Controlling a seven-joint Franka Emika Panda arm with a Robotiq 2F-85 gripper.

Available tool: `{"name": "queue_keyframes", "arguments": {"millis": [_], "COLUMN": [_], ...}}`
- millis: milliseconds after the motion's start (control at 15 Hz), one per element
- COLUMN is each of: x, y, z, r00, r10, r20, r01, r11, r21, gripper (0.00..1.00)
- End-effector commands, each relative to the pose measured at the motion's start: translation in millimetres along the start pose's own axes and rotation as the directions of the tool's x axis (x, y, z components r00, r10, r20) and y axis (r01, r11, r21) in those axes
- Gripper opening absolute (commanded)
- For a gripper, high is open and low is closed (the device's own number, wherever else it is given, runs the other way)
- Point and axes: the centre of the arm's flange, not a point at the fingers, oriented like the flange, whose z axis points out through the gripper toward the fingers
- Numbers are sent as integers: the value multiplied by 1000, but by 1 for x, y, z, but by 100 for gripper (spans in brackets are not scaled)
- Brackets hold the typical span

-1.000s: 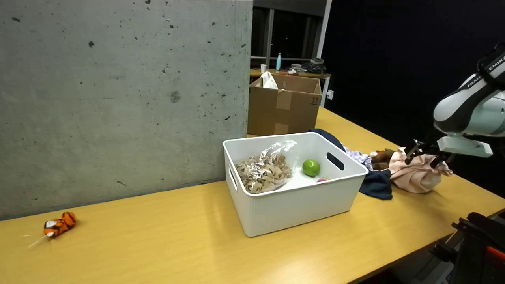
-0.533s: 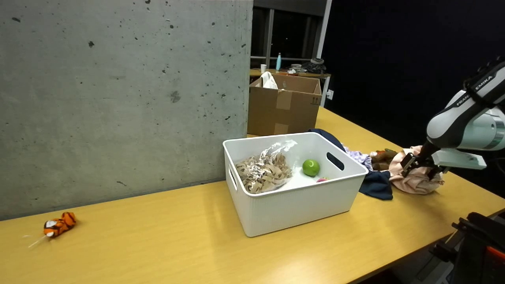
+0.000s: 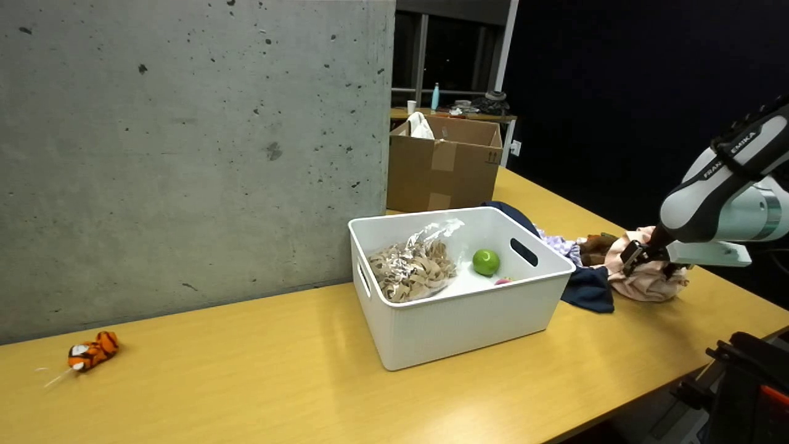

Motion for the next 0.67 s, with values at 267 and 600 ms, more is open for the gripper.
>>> {"name": "queue_keyframes", "arguments": {"millis": [267, 600], "x": [-6, 16], "y": [17, 16], "z": [-73, -73], "r00": [995, 991], "r10": [-76, -89], "r20": [-63, -100], "r01": [72, 81], "r11": [995, 993], "r21": [-64, -82], "gripper": [100, 100]}}
